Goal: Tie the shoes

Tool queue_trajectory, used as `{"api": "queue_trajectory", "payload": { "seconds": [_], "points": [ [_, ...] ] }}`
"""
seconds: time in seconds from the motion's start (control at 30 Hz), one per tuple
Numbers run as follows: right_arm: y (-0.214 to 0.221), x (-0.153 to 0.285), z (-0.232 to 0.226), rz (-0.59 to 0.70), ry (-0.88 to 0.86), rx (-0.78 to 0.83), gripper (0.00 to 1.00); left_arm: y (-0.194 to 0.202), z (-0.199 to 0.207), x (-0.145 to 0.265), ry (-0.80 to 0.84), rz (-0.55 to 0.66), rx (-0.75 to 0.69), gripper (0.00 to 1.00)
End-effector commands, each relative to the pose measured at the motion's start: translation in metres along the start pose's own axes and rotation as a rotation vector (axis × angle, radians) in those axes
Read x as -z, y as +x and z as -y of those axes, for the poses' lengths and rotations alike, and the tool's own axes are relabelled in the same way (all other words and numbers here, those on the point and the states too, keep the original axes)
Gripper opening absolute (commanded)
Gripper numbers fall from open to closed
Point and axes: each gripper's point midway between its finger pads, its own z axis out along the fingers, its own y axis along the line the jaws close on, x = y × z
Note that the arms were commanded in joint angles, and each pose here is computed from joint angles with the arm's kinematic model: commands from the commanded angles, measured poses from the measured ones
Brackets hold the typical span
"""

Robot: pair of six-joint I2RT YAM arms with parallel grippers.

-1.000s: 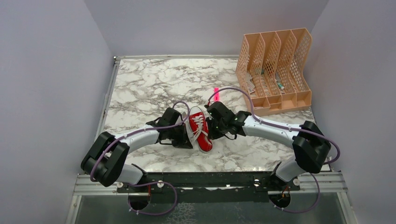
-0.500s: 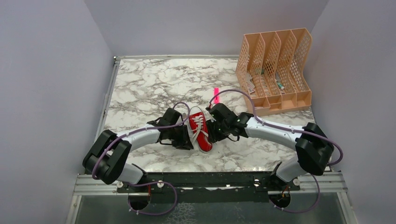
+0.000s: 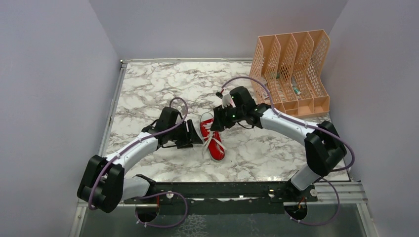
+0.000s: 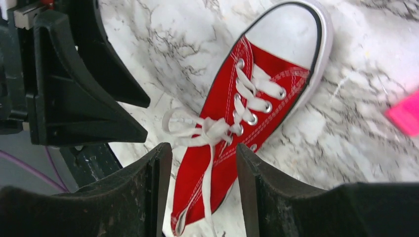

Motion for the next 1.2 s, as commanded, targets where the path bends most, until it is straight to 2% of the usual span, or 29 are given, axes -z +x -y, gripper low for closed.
{"api": "queue_trajectory", "payload": {
  "seconds": [0.0,0.1,0.33,0.43,0.9,0.97,1.07,1.17],
  "points": [
    [-0.022,-0.015,-0.015,0.046,-0.185,0.080,0.53,-0.014,0.005,-0.005,0.112,0.035,0.031,0.60],
    [-0.016,-0.026,-0.010,0.000,-0.188,0.062,0.49,-0.022,0.010,-0.012,0.163,0.047,0.048,0.58],
    [-0.002,-0.037,0.002,-0.041,-0.155,0.036,0.50,-0.023,0.014,-0.023,0.214,0.012,0.052,0.50],
    [0.004,-0.041,0.002,-0.059,-0.167,0.023,0.50,-0.020,0.011,-0.026,0.203,-0.007,0.056,0.44],
    [0.014,-0.052,0.003,-0.088,-0.191,-0.016,0.36,-0.009,-0.005,-0.033,0.144,-0.073,0.048,0.30],
    [0.015,-0.053,0.003,-0.088,-0.191,-0.020,0.36,-0.010,-0.006,-0.034,0.140,-0.072,0.048,0.29],
    [0.017,-0.053,0.003,-0.091,-0.197,-0.028,0.37,-0.013,-0.003,-0.035,0.149,-0.066,0.043,0.36],
    [0.016,-0.055,0.005,-0.092,-0.188,-0.033,0.37,-0.015,-0.002,-0.035,0.151,-0.062,0.039,0.36]
  ]
}}
